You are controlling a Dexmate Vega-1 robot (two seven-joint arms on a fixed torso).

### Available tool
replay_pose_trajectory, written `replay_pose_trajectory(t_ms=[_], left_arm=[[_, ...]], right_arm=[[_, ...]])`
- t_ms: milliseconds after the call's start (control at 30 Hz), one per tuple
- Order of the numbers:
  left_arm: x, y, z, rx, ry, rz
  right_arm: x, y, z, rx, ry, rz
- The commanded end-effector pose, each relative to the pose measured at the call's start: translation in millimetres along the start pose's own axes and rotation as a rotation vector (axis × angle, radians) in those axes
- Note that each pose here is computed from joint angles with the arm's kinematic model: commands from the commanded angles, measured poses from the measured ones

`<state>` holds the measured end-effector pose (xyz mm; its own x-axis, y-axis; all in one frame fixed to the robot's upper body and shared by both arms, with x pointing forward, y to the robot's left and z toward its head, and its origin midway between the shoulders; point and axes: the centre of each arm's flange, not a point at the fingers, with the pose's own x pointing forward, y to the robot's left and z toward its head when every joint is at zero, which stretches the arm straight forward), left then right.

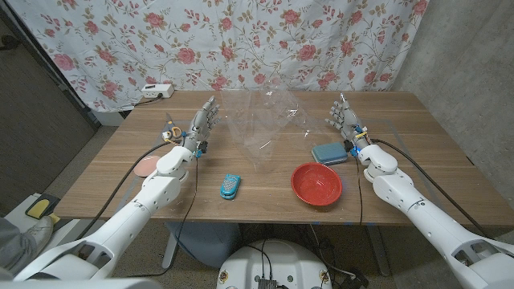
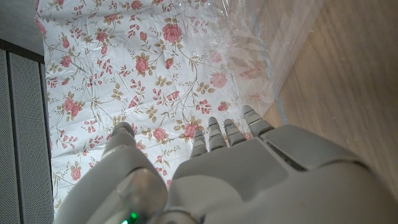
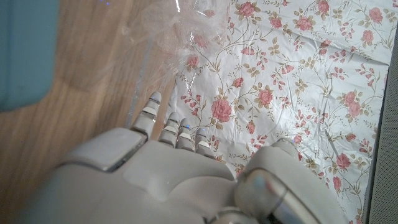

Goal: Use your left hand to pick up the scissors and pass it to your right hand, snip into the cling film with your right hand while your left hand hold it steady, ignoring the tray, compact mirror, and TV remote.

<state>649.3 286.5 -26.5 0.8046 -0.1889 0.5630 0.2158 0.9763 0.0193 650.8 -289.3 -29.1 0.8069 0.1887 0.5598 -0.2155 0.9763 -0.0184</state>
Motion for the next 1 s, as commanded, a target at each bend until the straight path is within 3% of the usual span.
replay_pose_trajectory(t_ms=[33,433,667,1000], left_arm=[[-3.5,-2.6,1.0,-0.019,-0.005,0.002],[-4.4,3.9,-0.1,-0.011,-0.019,0.021],[-7.5,4.1,3.9,0.061,-0.033,0.008],[-15.0,2.5,7.1,0.131,-0.037,0.035]], right_arm=[[-0.9,3.2,1.8,0.011,-0.004,0.022],[-2.2,4.4,5.7,-0.005,-0.009,0.015],[-1.2,7.1,9.2,-0.023,-0.005,0.013],[-3.2,10.7,25.3,-0.11,-0.02,0.047]])
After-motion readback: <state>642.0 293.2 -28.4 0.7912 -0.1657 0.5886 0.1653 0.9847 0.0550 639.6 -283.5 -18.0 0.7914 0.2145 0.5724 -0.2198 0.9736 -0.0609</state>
